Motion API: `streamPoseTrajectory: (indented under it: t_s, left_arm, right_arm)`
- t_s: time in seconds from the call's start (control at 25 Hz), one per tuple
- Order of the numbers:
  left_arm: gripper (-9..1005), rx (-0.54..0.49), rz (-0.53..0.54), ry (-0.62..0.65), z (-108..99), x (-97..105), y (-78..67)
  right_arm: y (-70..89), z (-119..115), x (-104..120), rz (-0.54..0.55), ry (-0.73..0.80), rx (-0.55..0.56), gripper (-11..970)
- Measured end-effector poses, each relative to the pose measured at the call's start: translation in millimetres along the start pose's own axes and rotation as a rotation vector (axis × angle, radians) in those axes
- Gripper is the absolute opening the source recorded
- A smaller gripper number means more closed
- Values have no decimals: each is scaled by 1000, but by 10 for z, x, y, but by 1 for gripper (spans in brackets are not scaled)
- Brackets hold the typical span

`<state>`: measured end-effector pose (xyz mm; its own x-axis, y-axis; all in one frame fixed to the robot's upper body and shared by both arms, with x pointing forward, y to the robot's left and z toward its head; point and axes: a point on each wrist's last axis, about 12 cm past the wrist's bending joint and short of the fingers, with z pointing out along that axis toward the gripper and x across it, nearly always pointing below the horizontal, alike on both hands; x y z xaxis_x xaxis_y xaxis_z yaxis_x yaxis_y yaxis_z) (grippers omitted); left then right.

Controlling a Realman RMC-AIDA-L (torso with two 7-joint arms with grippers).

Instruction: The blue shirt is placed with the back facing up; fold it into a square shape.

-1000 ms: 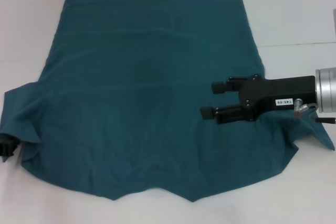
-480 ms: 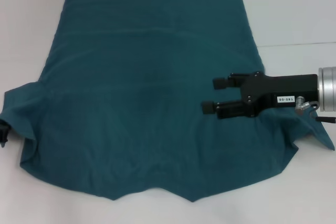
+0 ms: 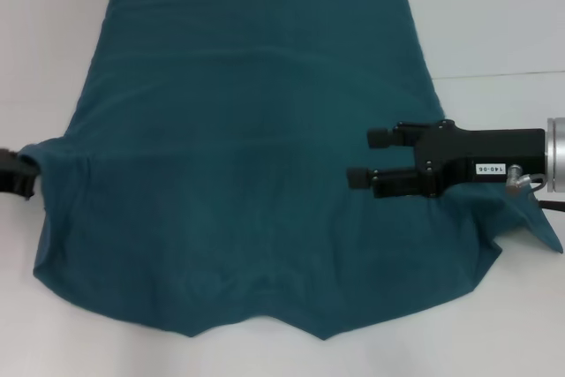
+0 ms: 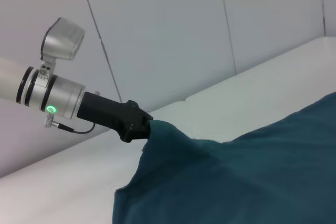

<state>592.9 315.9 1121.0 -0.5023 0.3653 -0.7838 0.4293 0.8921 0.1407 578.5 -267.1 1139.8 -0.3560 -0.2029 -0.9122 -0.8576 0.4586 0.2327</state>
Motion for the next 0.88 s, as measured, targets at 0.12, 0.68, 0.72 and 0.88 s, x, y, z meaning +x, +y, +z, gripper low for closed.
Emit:
streamPoseTrajectory:
  t_s: [0.12, 0.68, 0.72, 0.88]
  left_arm:
    - [2, 16, 82, -6, 21, -122, -98]
    - [4, 30, 541, 32, 289, -522, -711]
    - [4, 28, 573, 35, 315, -522, -757]
    - [5, 24, 684, 44, 407, -524, -912]
  right_arm:
    - [7, -31, 32, -2, -19, 7, 914]
    - [44, -89, 177, 0, -57, 8, 914]
    - [46, -85, 189, 1, -58, 7, 914]
    - [45, -81, 216, 0, -62, 8, 914]
